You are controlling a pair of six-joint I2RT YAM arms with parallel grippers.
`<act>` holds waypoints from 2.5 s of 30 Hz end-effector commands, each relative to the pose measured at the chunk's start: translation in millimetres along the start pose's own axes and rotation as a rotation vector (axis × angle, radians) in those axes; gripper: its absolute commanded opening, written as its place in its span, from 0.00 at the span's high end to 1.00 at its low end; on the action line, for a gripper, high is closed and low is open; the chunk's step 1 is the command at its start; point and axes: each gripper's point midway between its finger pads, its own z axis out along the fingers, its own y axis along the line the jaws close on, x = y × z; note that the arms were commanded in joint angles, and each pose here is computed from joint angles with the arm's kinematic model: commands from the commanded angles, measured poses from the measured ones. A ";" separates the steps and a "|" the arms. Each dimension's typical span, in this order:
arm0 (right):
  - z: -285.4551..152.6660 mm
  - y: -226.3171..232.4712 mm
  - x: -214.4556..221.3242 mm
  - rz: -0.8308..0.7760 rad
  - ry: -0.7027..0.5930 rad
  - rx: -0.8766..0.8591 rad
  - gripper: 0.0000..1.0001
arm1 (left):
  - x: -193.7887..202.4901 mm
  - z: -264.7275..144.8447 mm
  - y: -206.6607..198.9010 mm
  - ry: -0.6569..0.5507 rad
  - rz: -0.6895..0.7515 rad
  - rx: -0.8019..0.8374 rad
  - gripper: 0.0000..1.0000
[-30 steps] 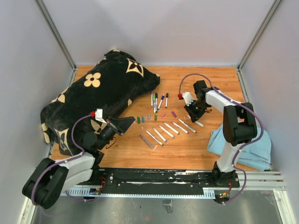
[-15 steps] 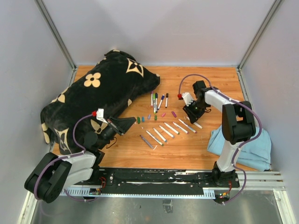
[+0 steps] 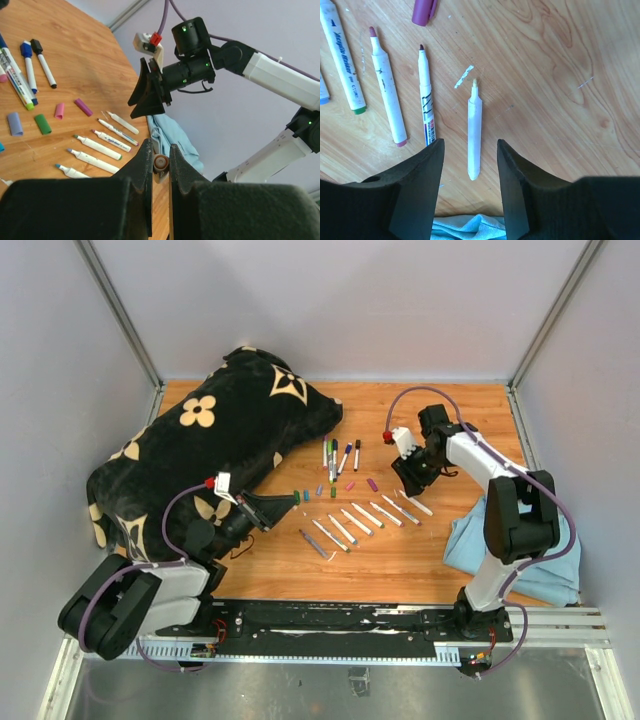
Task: Open the pen caps
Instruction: Place the pen at the center of the board, then place the pen cap at the center of the board.
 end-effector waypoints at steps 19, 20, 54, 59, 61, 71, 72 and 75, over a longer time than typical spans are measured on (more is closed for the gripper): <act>-47.0 12.5 -33.4 -0.044 -0.190 0.019 0.49 | 34.1 49.5 -16.2 0.079 0.038 0.040 1.00; -48.6 12.1 -34.3 -0.045 -0.196 0.024 0.48 | 37.3 52.3 -16.1 0.087 0.037 0.040 1.00; -75.1 -6.2 -38.2 0.001 -0.302 0.121 0.46 | 102.8 158.8 58.6 0.235 0.128 -0.268 1.00; -76.4 -9.0 -37.9 0.010 -0.306 0.131 0.46 | 107.9 171.0 71.5 0.253 0.137 -0.322 1.00; -76.9 -10.7 -37.2 0.016 -0.307 0.135 0.46 | 107.6 179.9 77.1 0.255 0.145 -0.354 1.00; -77.2 -12.8 -36.1 0.029 -0.311 0.137 0.45 | 120.4 213.5 117.9 0.295 0.163 -0.550 1.00; -77.2 -13.0 -35.5 0.032 -0.310 0.137 0.45 | 123.0 217.8 120.0 0.303 0.165 -0.563 1.00; -77.5 -14.1 -35.4 0.034 -0.313 0.141 0.45 | 134.1 226.1 132.5 0.328 0.170 -0.626 1.00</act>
